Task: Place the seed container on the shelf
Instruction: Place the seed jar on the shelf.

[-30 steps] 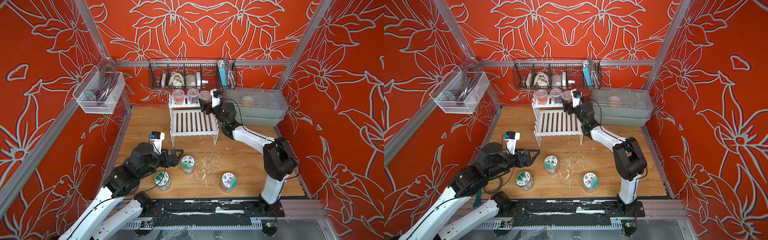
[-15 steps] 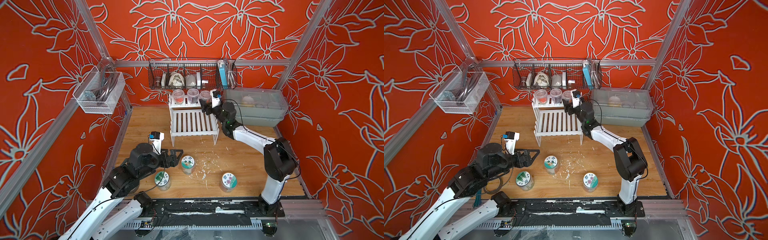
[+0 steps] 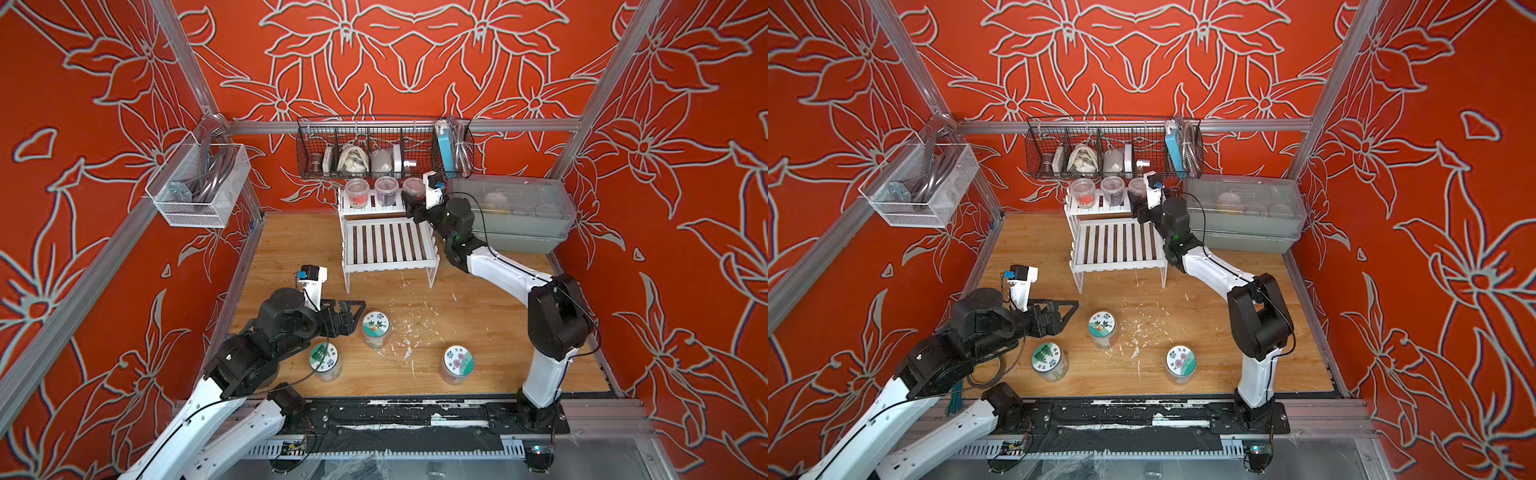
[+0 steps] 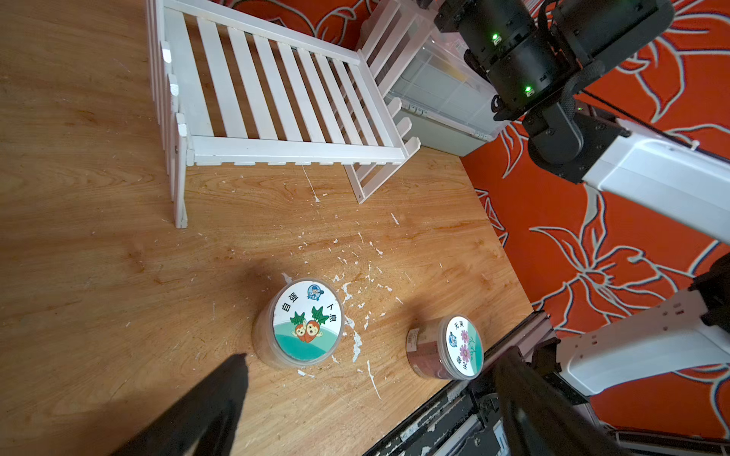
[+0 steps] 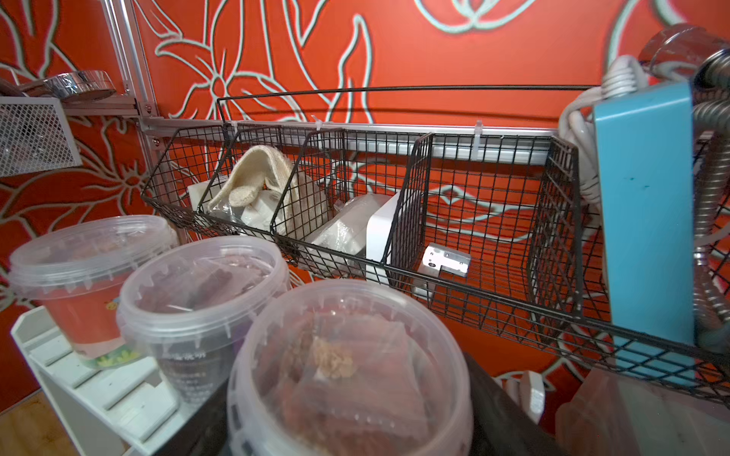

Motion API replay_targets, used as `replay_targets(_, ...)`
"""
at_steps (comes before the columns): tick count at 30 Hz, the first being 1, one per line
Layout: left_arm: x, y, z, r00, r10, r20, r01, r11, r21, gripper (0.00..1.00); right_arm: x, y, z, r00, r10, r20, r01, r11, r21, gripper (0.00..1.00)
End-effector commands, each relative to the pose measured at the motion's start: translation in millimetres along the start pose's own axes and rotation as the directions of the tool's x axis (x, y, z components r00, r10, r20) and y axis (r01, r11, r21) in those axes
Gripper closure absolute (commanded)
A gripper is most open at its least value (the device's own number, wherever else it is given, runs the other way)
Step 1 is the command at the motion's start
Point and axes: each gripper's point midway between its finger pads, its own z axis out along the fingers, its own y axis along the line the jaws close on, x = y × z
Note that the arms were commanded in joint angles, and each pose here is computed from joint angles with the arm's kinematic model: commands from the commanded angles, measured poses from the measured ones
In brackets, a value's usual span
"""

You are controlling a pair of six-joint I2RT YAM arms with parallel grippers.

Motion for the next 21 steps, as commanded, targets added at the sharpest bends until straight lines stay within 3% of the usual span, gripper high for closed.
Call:
replay_targets(1,-4.1,1.8,-2.9,1.000,0.001,0.028,-0.001,1.000,-0.004,0.03,10.0,-6.0,7.3,1.000,0.010,-0.023,-0.009,1.000,0.023,0.23)
replay_targets(21,-2.3,2.6,-2.3,1.000,-0.009,0.030,0.009,1.000,0.000,0.03,8.3,-3.0,-12.6,0.999,-0.005,-0.043,0.006,1.000,0.004,0.14)
